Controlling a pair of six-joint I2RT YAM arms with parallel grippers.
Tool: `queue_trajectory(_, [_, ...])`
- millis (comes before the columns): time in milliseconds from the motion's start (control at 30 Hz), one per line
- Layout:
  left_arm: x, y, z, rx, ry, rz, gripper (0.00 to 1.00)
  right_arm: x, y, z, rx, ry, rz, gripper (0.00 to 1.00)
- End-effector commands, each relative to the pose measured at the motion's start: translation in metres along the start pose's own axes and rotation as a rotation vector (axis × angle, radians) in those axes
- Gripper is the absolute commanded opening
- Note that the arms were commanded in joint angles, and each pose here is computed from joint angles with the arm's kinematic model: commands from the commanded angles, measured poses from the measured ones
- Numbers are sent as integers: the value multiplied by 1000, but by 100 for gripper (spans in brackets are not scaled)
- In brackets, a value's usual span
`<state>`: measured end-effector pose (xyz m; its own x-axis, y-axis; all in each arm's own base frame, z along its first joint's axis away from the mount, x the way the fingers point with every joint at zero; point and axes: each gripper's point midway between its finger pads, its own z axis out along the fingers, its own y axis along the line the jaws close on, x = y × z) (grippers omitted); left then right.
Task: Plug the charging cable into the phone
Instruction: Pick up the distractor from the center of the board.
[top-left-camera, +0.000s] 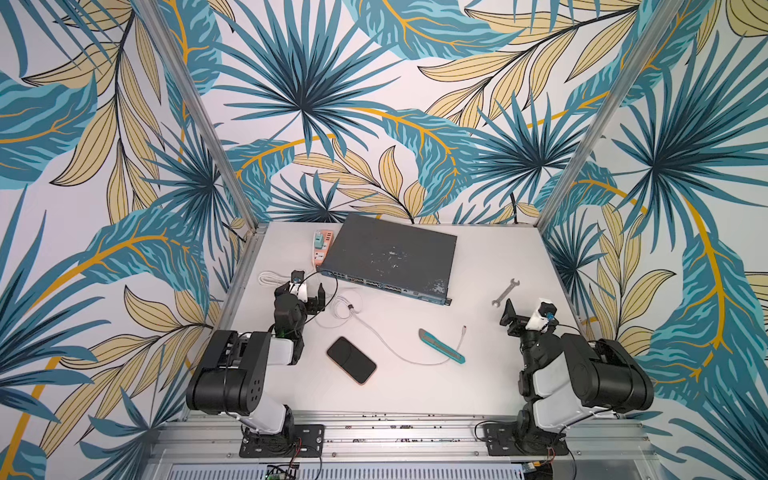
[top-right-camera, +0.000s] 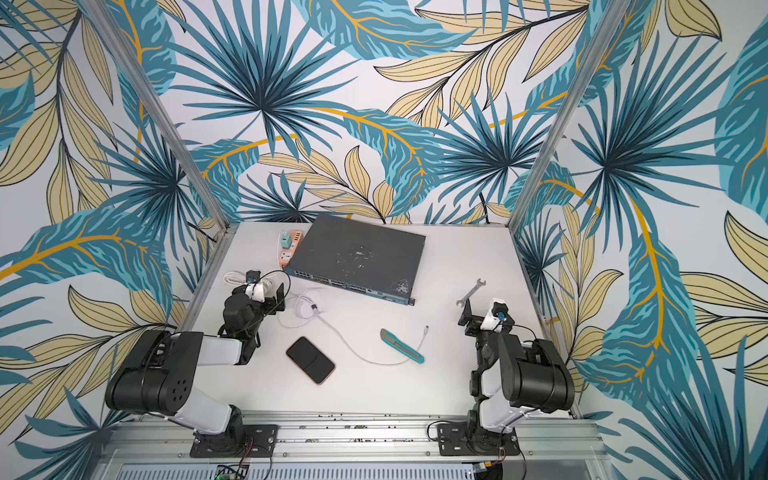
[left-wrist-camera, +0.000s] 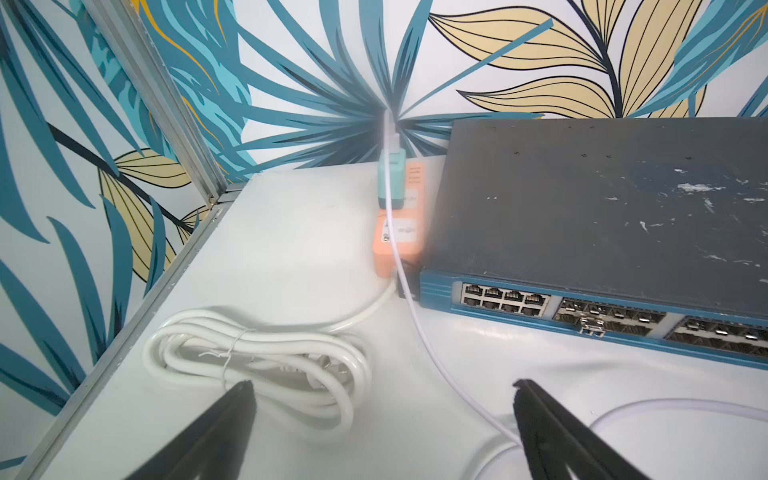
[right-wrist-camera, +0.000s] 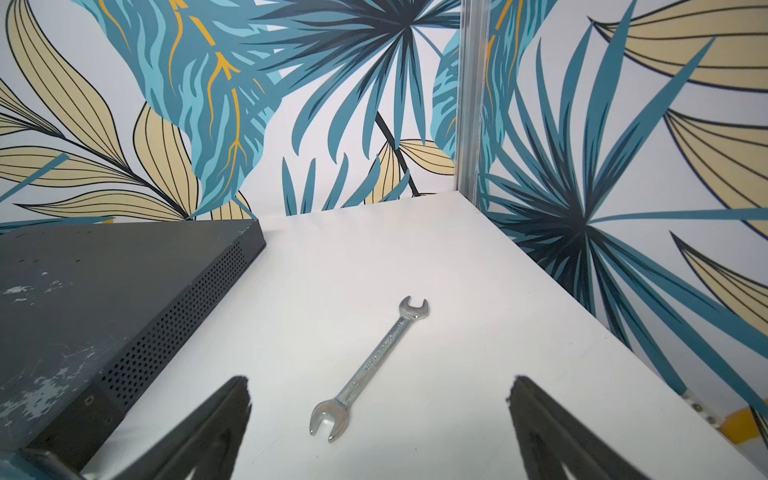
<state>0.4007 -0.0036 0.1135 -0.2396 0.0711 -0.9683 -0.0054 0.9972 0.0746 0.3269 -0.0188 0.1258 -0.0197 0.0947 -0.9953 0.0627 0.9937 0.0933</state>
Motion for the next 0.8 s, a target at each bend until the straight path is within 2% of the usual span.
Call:
queue_trajectory(0, [-5, -3, 3, 13, -13, 10, 100, -52, -7, -12, 42, -222, 19, 100])
queue_trajectory(67, [-5, -3, 2, 14, -14, 9, 100, -51, -14, -15, 81, -223, 44, 100])
queue_trajectory(700, [-6, -3, 3, 17, -14, 10, 100, -52, -16, -12, 93, -221, 44, 100])
queue_trajectory(767, [-15, -3, 4, 19, -16, 8, 100, -54, -15, -15, 89, -231, 42, 100])
